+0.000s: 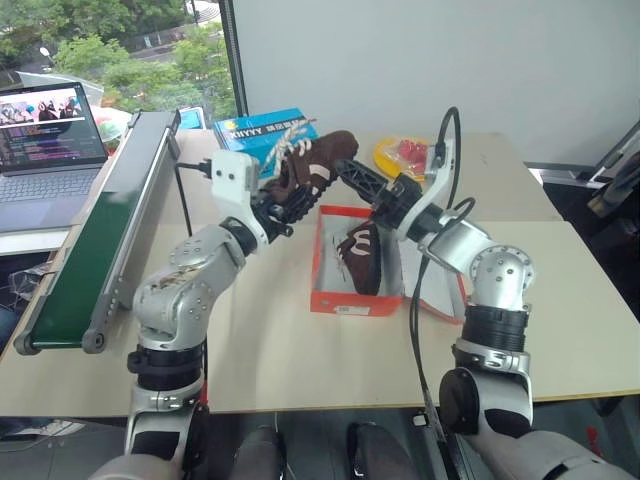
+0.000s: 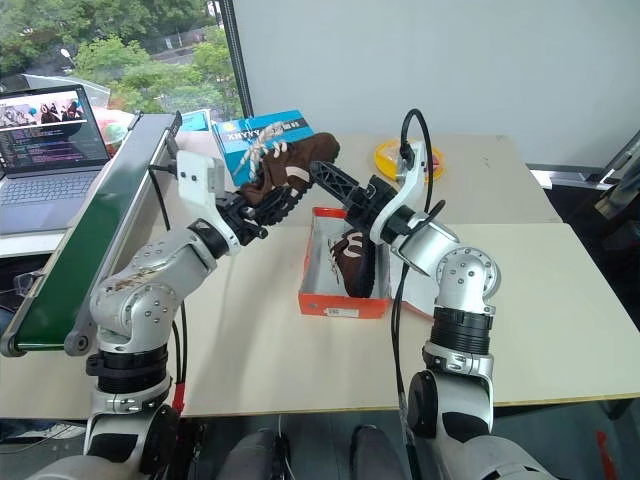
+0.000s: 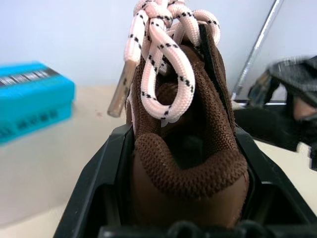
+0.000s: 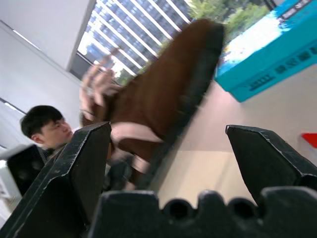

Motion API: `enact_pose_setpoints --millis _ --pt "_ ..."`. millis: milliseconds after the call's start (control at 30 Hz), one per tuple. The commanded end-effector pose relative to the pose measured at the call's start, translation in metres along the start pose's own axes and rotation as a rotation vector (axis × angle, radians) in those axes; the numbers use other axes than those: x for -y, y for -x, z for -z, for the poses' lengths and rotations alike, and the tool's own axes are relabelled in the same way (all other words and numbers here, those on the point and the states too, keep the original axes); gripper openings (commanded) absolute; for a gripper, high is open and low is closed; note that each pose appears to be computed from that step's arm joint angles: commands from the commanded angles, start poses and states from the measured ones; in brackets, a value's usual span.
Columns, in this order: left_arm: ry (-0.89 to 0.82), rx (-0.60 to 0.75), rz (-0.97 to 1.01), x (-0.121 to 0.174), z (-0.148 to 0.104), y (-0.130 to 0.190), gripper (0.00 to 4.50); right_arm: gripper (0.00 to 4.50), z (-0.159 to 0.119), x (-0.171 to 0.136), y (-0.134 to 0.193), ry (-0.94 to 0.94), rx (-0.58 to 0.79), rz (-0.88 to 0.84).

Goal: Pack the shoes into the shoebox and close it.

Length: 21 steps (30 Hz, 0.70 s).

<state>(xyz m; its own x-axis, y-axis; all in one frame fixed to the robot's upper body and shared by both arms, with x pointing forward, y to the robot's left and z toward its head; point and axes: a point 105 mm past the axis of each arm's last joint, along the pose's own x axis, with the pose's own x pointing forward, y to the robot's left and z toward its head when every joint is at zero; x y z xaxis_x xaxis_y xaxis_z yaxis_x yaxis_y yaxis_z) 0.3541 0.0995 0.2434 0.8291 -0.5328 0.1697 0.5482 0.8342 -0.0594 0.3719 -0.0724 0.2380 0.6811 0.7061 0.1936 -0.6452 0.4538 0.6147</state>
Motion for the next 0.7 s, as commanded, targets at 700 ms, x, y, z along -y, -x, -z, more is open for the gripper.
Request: enact_pose_setpoints --millis 700 --pt "0.088 0.006 0.176 0.057 0.006 0.004 2.24 4.50 -0.029 -0.017 -0.009 -0.015 0.079 -0.091"
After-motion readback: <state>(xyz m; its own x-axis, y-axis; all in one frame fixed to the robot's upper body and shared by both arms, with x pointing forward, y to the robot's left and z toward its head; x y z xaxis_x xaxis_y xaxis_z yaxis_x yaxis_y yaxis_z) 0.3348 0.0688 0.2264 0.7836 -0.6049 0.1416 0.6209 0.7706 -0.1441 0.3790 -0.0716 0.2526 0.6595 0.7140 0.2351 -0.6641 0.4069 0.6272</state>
